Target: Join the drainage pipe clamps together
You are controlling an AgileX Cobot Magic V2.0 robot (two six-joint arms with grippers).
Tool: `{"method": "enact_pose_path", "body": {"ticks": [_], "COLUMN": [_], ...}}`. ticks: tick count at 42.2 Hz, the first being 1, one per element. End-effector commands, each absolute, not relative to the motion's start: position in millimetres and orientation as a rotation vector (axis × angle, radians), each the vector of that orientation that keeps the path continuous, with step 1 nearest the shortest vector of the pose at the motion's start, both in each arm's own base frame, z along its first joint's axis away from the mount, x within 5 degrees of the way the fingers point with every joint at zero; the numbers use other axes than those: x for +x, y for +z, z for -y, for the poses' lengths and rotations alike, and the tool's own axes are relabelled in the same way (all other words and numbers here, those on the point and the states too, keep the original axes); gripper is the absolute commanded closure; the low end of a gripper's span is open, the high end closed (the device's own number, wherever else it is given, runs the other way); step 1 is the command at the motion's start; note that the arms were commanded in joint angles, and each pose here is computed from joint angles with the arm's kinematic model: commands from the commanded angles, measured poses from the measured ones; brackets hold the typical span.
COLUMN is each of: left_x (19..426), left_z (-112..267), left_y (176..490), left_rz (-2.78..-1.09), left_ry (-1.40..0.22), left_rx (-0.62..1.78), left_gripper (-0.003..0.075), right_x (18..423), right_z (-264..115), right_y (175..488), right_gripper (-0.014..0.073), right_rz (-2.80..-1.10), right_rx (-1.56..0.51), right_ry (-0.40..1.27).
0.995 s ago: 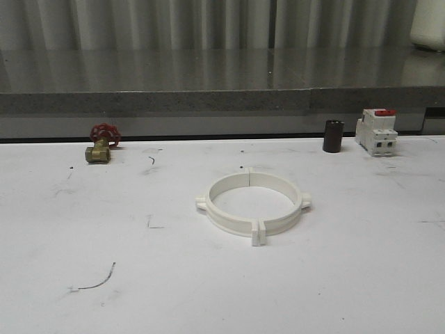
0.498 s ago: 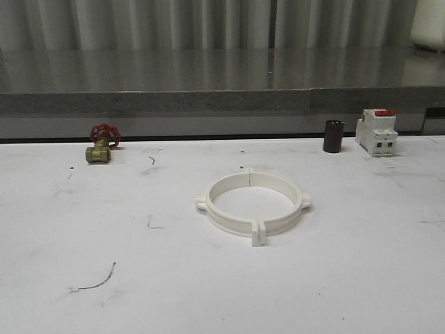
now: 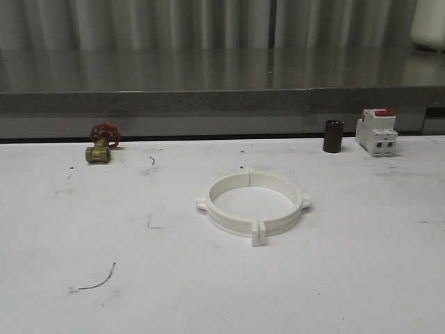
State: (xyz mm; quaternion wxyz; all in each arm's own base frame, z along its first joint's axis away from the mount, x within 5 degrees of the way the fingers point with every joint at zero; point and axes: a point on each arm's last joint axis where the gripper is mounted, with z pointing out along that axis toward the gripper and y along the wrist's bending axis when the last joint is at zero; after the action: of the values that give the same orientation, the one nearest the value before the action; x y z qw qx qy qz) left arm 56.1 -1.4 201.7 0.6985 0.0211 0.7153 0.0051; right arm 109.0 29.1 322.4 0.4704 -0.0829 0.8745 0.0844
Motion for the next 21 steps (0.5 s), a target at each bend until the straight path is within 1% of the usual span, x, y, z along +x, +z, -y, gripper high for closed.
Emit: {"method": "enact_pose_path", "body": {"ticks": [1,21], "left_x": [56.4,56.1], "left_z": [1.2,0.8], "left_y": [202.3,204.8], "left_rz": [-1.522,-1.495], "left_ry": [0.000,-0.010], "left_rx": [0.031,0.011], "left_gripper": [0.0741,0.0741], "right_x": [111.6,111.7], "right_z": [-28.5,-28.5], "right_y": [334.8,334.9], "right_gripper": [0.0664,0.0664], "right_rz": [-2.056,-2.056], "right_rx": [-0.192,-0.192], "right_ry": [0.204,0.204]}}
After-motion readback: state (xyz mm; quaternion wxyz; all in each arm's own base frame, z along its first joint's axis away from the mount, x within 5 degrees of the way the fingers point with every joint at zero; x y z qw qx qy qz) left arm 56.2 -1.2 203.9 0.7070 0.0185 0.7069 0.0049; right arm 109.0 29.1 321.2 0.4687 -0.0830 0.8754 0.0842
